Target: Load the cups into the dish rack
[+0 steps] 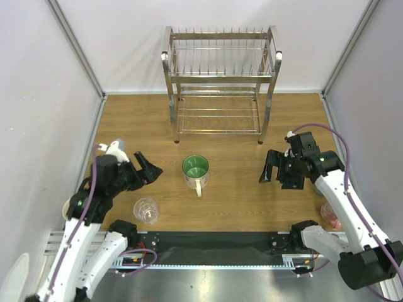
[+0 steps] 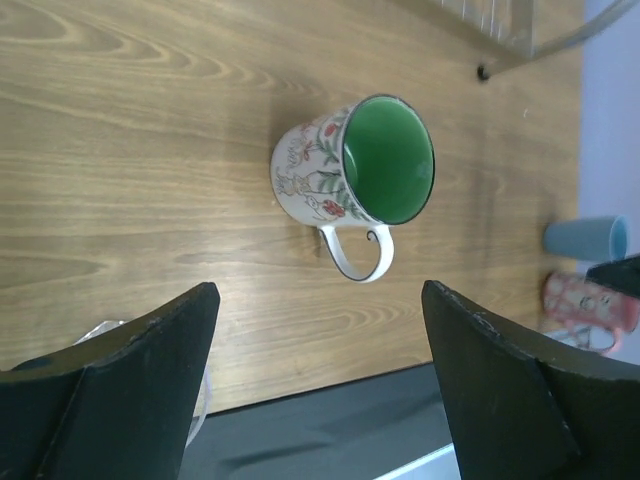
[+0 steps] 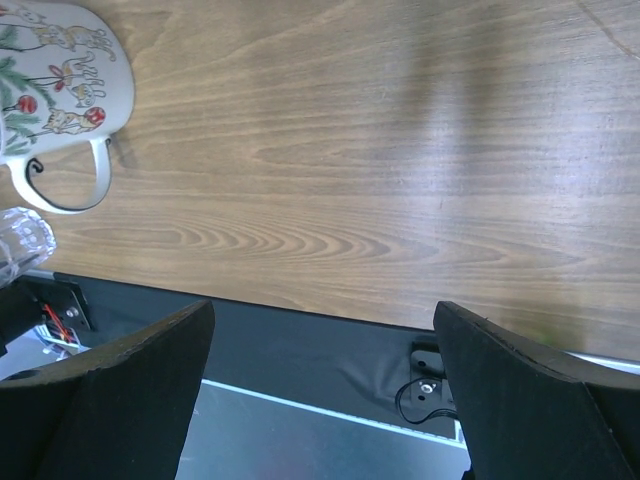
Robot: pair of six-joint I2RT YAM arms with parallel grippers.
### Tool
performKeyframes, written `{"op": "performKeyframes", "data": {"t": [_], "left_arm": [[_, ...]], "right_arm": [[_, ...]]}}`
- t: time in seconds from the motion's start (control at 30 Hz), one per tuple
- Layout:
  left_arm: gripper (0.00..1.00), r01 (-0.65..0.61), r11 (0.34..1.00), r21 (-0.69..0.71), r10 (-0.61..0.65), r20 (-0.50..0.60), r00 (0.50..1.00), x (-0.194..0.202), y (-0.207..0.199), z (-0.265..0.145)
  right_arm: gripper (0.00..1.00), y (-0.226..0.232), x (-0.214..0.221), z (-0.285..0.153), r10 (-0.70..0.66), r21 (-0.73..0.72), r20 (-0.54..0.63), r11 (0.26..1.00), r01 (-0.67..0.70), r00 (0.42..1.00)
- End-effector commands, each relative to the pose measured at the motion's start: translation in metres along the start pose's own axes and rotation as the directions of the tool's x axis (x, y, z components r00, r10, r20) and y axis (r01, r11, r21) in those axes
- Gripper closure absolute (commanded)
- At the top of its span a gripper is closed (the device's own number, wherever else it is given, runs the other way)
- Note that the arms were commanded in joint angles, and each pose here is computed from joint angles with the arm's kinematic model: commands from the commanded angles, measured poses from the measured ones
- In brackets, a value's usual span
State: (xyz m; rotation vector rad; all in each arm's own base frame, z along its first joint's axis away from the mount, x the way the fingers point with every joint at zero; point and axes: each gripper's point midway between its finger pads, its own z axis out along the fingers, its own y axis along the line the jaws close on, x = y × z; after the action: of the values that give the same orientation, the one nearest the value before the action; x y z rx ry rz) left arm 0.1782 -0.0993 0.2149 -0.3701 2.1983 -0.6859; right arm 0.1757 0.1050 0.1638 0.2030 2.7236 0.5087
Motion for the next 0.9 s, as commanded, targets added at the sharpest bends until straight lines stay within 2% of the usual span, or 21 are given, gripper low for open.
{"op": "performKeyframes", "data": {"t": [0.0, 0.13, 0.17, 0.2, 0.23, 0.27, 0.33, 0.53, 0.7, 0.87], "left_arm": [[0.11, -0.102, 0.993, 0.061, 0.1, 0.044, 0.994, -0.021, -0.03, 0.01], [0.09, -0.212, 0.977, -0.021, 0.213, 0.035, 0.976, -0.031, -0.055, 0.026], [0.09, -0.265, 0.963, -0.057, 0.263, -0.04, 0.964, -0.017, -0.057, 0.039], [0.12, -0.288, 0.953, -0.096, 0.285, -0.041, 0.958, -0.019, -0.056, 0.043], [0.12, -0.302, 0.949, -0.091, 0.3, -0.039, 0.953, -0.023, -0.068, 0.042], [0.14, -0.342, 0.935, -0.095, 0.333, -0.094, 0.938, -0.01, -0.074, 0.054], [0.14, -0.383, 0.921, -0.068, 0.375, -0.102, 0.921, -0.003, -0.094, 0.06], [0.21, -0.376, 0.922, -0.088, 0.361, -0.149, 0.92, 0.004, -0.12, 0.094], [0.21, -0.34, 0.908, -0.244, 0.298, -0.192, 0.935, 0.004, -0.107, 0.105], [0.21, -0.342, 0.885, -0.317, 0.267, -0.256, 0.929, 0.016, -0.095, 0.115]], "right_arm": [[0.01, 0.002, -0.011, -0.007, -0.026, 0.011, 0.024, 1.0, 0.026, 0.999], [0.0, 0.012, -0.013, -0.011, -0.06, -0.041, 0.023, 0.997, 0.061, 0.998], [0.01, 0.016, -0.016, -0.015, -0.066, -0.056, 0.031, 0.996, 0.068, 0.997], [0.0, 0.018, -0.018, -0.016, -0.067, -0.064, 0.033, 0.996, 0.069, 0.997], [0.0, 0.021, -0.019, -0.018, -0.063, -0.072, 0.036, 0.995, 0.065, 0.997], [0.0, 0.022, -0.019, -0.02, -0.062, -0.076, 0.037, 0.995, 0.064, 0.997], [0.0, 0.023, -0.02, -0.02, -0.056, -0.078, 0.038, 0.995, 0.059, 0.998], [0.0, 0.018, -0.011, -0.02, -0.029, -0.074, 0.041, 0.997, 0.032, 0.999], [0.01, 0.019, -0.007, -0.022, -0.011, -0.082, 0.047, 0.997, 0.015, 0.999], [0.02, 0.021, -0.01, -0.025, -0.005, -0.085, 0.046, 0.996, 0.009, 0.999]]}}
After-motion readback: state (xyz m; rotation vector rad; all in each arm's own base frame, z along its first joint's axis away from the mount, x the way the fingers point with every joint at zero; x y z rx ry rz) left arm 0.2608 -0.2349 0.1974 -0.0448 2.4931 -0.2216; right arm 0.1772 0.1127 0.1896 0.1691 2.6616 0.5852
